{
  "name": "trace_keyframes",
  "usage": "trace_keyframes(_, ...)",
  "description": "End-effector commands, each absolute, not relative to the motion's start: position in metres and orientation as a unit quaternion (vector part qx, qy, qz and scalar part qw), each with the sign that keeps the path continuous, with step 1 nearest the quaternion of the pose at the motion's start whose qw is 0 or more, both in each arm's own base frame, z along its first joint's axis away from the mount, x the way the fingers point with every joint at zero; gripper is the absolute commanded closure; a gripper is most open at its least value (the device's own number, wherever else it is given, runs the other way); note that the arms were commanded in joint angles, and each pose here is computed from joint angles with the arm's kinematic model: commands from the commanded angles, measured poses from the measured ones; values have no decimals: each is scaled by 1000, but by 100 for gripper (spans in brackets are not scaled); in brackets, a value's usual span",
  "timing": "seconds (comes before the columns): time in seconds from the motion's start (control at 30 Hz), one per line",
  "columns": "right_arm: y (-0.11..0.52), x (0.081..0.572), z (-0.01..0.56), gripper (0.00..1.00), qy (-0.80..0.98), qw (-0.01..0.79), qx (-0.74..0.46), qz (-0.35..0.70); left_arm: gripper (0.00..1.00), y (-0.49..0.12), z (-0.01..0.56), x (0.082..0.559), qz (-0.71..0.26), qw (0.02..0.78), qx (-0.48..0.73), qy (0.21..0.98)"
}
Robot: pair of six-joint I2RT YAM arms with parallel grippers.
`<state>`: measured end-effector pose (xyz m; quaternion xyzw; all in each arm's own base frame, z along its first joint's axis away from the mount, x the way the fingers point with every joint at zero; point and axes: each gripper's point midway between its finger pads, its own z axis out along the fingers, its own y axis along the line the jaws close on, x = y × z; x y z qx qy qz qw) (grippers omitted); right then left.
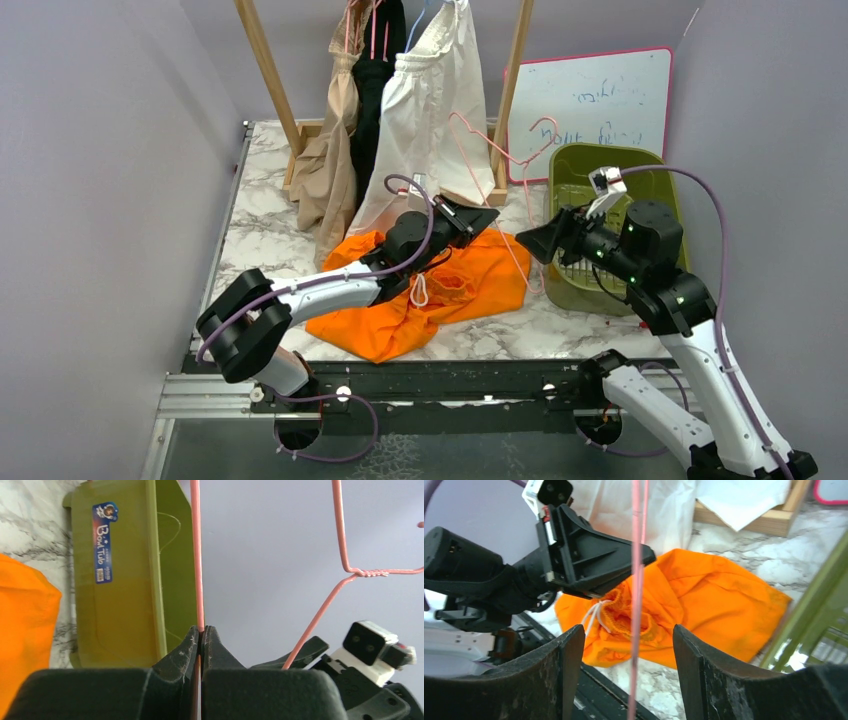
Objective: Remove the shorts from the hanger
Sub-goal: Place the hanger on the clothes rod.
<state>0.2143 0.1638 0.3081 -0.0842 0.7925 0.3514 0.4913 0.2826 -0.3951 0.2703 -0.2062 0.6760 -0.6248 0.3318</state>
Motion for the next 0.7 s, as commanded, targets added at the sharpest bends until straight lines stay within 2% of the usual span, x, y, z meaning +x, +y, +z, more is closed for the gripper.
trace_keyframes(0.0,143,206,292,29,810,497,-68,305,100,-389,304,281,-687,312,-246,609)
trace_keyframes(0.17,153,179,281,29,812,463,-107,339,100,-384,299,280,-704,290,-278,586)
trace_keyframes(0.37,166,156,263,42,813,414,-156,379,100,-381,302,280,-717,295,-286,564)
trace_keyframes(0.5,164,156,265,54,802,436,-176,369,100,-385,305,279,-727,284,-293,552)
trace_keyframes(0.6,159,161,273,70,797,457,-174,355,100,-387,303,277,-731,278,-297,548)
trace_keyframes(0.67,154,166,277,84,797,471,-165,339,100,-388,300,276,-731,276,-295,550)
